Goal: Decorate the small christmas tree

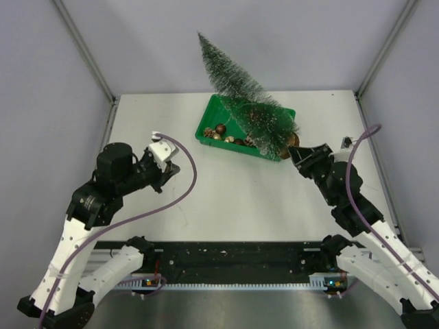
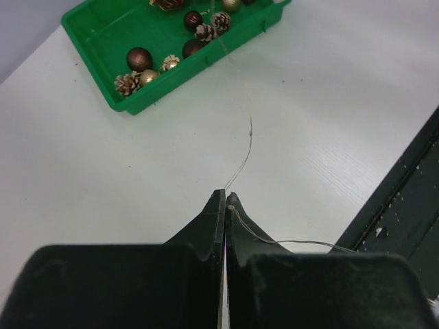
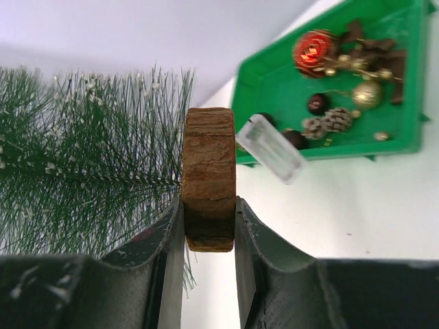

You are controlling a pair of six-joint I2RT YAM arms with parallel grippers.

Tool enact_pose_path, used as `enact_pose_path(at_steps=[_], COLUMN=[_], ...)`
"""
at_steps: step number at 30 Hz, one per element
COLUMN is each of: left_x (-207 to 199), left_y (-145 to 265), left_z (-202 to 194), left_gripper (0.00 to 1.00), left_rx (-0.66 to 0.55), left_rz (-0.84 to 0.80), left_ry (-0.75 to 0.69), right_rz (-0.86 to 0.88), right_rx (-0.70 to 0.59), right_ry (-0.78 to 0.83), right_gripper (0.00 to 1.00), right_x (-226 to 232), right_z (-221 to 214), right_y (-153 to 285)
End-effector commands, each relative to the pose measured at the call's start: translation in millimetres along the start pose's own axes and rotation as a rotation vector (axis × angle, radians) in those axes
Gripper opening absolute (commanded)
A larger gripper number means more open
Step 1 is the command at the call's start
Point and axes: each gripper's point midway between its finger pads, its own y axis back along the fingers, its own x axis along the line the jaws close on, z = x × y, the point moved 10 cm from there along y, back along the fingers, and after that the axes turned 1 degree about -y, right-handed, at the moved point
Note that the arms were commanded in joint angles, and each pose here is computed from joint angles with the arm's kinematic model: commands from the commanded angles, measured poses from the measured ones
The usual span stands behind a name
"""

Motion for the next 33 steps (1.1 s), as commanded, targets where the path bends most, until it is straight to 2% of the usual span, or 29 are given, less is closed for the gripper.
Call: enact_pose_path(at_steps=[1, 7, 11, 16, 18, 25, 29, 33], left_x=[15, 50, 81, 99, 104, 113, 111, 103], left_y=[-9, -18, -28, -35, -35, -26, -17, -3], left_z=[20, 20, 19, 31, 38, 60, 74, 88], left_gripper=[0.0, 0.0, 0.0, 0.0, 0.0, 0.0, 0.0, 0.0], left_rx=[-0.136, -0.129, -0.064, -0.038, -0.041, -0.063, -0.121, -0.193], left_rz=[0.142, 0.17, 0.174, 0.151, 0.141, 0.119, 0.119, 0.099], left_ry=[0.091, 0.217, 0.279, 0.281, 0.259, 0.095, -0.017, -0.131], right_rz=[0.342, 0.506, 0.561, 0.662, 0.663, 0.59, 0.471, 0.298], right_rx=[-0.022, 0.002, 0.028, 0.18, 0.253, 0.377, 0.477, 0.487], right_ry=[-0.028, 0.098, 0.198, 0.4, 0.489, 0.714, 0.795, 0.912], right_gripper=[0.0, 0.0, 0.0, 0.0, 0.0, 0.0, 0.0, 0.0], right_x=[36, 36, 36, 46, 47, 38, 28, 25], right_z=[18, 20, 21, 17, 16, 17, 12, 2], right_y=[25, 56, 68, 71, 69, 66, 51, 35])
